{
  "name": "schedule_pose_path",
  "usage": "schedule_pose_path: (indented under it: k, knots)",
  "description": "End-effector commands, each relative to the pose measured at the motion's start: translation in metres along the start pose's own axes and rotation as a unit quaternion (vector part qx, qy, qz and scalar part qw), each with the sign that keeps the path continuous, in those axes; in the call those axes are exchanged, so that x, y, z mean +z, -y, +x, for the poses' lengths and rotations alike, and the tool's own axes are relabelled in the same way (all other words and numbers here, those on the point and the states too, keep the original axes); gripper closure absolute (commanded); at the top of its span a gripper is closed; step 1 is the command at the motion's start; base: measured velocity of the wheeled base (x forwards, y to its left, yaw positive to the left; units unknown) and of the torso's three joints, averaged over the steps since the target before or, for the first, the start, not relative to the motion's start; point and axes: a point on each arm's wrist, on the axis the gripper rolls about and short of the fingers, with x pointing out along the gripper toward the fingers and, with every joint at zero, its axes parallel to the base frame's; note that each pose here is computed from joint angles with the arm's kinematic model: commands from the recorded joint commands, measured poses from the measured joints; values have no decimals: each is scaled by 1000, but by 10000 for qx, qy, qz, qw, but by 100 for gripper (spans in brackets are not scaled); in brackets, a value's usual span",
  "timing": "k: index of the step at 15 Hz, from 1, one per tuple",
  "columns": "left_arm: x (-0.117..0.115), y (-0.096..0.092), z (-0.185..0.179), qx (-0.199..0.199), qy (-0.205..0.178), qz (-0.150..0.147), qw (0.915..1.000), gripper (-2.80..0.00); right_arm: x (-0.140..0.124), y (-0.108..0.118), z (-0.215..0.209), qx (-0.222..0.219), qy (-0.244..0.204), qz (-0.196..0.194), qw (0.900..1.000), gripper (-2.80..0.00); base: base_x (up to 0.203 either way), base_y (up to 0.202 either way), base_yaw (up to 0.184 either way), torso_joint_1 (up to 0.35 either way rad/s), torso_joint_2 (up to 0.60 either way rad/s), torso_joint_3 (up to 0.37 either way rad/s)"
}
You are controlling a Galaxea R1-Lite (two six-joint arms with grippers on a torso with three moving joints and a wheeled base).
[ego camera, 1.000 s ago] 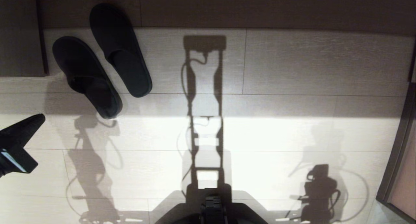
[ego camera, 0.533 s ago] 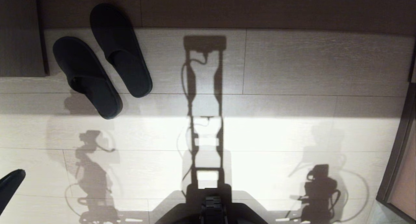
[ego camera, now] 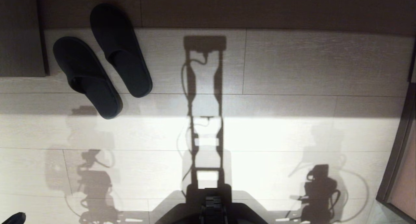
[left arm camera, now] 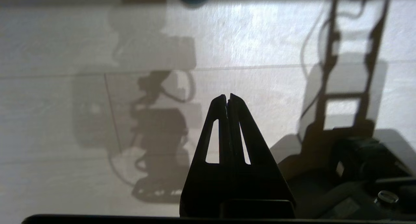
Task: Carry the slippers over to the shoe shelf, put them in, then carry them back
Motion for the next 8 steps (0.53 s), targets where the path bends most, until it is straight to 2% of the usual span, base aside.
schedule_pose_path:
  k: [1,5,8]
  knots:
    - [-9,0,-8,107,-83,103,9999,0,-12,0,0,1,3,-3,10000,0,0,0,0,0,0,0]
    - [-28,0,-20,282,-453,176,9984,0,-12,0,0,1,3,-3,10000,0,0,0,0,0,0,0]
    - [-39,1,-27,308,-554,194,9978,0,-12,0,0,1,3,-3,10000,0,0,0,0,0,0,0]
